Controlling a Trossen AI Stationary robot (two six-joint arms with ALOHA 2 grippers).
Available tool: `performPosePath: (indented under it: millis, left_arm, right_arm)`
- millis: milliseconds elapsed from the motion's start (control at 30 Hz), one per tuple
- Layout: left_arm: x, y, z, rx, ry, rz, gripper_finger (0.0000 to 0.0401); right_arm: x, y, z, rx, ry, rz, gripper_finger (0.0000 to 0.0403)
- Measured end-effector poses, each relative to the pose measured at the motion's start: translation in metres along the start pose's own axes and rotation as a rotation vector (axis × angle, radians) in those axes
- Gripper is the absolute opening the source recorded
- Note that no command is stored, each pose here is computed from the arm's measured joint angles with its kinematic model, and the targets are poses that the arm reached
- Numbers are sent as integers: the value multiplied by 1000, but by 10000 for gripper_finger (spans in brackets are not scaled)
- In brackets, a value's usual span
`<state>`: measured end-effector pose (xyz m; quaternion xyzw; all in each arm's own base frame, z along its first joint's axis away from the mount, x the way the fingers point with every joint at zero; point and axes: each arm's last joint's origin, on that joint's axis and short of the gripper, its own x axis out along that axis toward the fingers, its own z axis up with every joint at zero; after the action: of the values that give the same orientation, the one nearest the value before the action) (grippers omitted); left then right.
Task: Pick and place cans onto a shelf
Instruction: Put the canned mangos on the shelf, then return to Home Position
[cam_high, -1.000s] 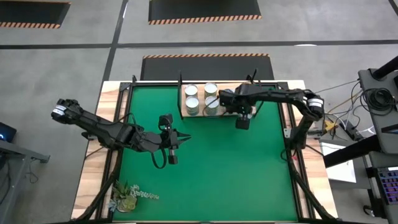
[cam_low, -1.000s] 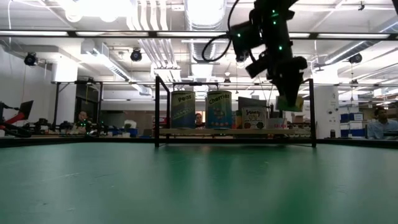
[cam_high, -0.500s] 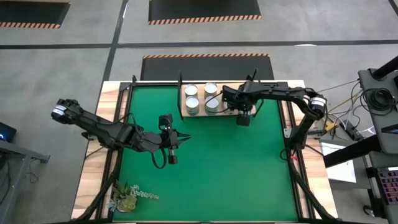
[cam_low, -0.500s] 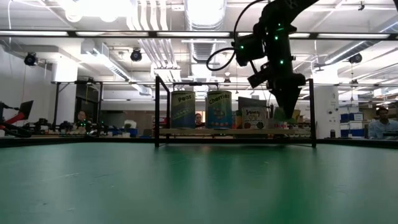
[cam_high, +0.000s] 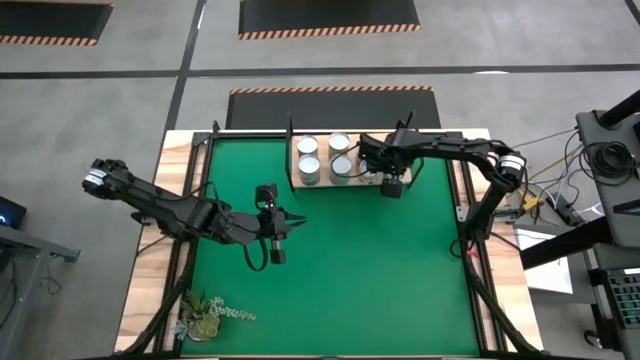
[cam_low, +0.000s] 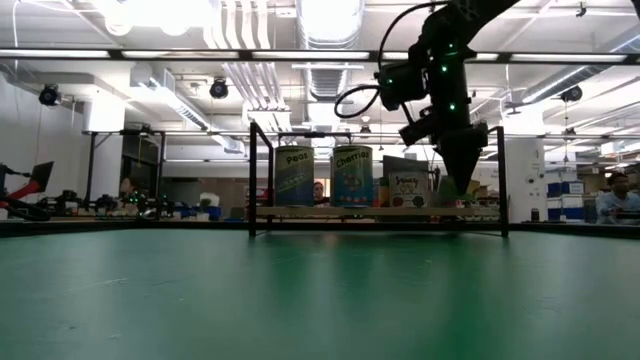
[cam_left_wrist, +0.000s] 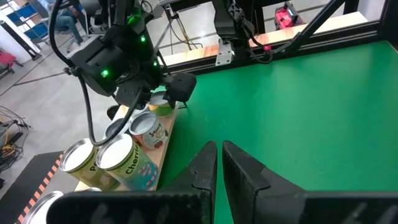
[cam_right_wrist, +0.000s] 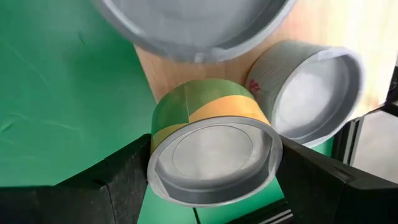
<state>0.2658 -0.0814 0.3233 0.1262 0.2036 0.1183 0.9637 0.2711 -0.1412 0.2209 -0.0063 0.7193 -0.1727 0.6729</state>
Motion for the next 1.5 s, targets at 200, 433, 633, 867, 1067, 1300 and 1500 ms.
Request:
performPosePath:
  millis: [200,433,633,867,1067,1300,1500]
  left_arm:
    - [0,0,0,0,0,0,8]
    - [0,0,0,0,0,0,8]
    - [0,0,0,0,0,0,8]
    - [0,0,0,-1,0,1,8]
    - [0,0,0,0,0,0,8]
    - [-1,-1,-1,21,6,-3,8]
    - [-12,-15,0,113,-17,-59,8]
  right_arm:
    - [8,2,-3,-2,18,4,290]
    - [11,2,0,9,-22,-7,291]
    - [11,1,2,16,-33,-9,318]
    - [9,1,2,14,-32,-9,352]
    - [-10,-4,2,31,-34,-9,349]
    - [-50,0,-12,107,-144,-11,333]
    - [-78,30,-35,144,-421,-1,310]
